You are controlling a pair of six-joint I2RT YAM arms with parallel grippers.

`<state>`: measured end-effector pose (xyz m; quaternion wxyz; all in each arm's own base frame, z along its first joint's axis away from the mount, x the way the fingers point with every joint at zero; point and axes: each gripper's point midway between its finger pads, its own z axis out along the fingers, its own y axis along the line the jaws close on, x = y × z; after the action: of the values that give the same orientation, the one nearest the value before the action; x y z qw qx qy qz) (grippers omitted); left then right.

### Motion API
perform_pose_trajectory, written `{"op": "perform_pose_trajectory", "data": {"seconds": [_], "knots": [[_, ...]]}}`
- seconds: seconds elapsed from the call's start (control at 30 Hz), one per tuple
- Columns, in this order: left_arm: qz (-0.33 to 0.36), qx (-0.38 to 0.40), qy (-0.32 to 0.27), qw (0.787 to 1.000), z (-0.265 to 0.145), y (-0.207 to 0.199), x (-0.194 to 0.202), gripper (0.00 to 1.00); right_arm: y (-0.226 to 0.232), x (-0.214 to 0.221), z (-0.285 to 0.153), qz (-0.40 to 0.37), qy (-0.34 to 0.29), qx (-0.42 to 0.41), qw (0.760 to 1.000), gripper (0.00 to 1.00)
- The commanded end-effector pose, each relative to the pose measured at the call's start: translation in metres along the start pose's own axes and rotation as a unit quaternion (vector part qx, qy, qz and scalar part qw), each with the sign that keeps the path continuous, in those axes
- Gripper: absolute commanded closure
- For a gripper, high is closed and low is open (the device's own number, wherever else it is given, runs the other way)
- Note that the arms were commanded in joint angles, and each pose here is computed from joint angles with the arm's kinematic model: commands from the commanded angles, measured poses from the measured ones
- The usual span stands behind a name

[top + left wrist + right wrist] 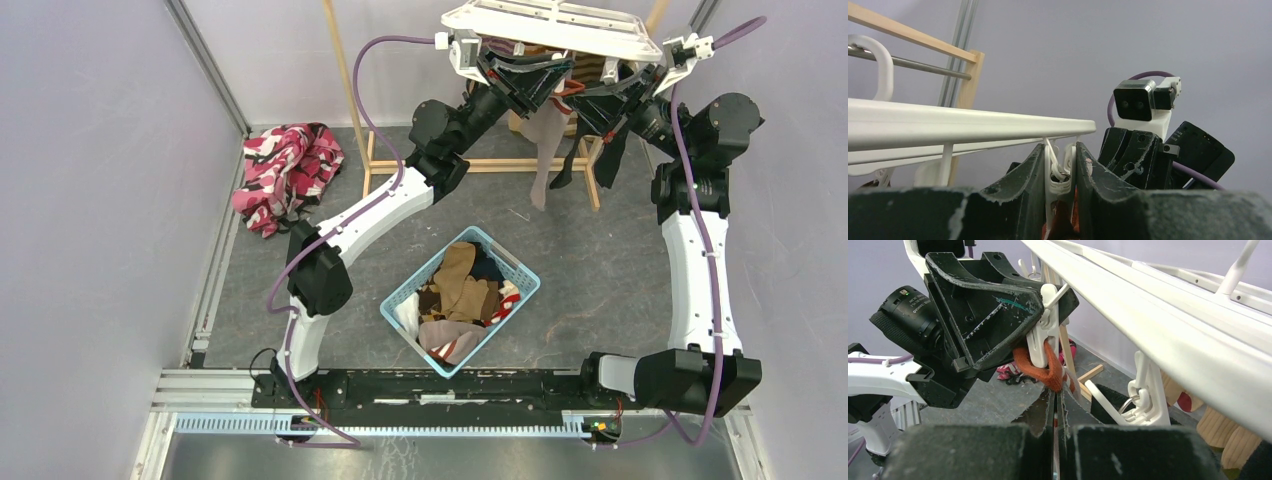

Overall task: Clip the socks to the hanger
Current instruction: Clamp the sock onto the hanger.

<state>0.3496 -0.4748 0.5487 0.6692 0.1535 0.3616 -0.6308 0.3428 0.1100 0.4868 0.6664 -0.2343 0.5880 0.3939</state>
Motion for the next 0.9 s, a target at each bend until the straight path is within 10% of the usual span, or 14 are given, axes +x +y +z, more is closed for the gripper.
{"op": "perform_pose_trajectory", "data": {"seconds": [0.0, 0.63, 0.87], "knots": [[0.007, 0.034, -0.025, 0.999, 0.003, -0.022, -0.027, 0.94, 0.012, -0.011, -0.001, -0.017, -0.014, -0.014, 1.000, 1.00], [-0.014, 0.037, -0.025, 0.999, -0.002, -0.027, -0.032, 0.18, 0.007, -0.006, 0.000, -0.013, -0.011, -0.011, 1.000, 1.00], [-0.018, -0.016, -0.008, 1.000, -0.030, -0.018, -0.029, 0.02, 0.005, 0.001, -0.002, -0.028, 0.002, -0.007, 1.000, 0.69]]}}
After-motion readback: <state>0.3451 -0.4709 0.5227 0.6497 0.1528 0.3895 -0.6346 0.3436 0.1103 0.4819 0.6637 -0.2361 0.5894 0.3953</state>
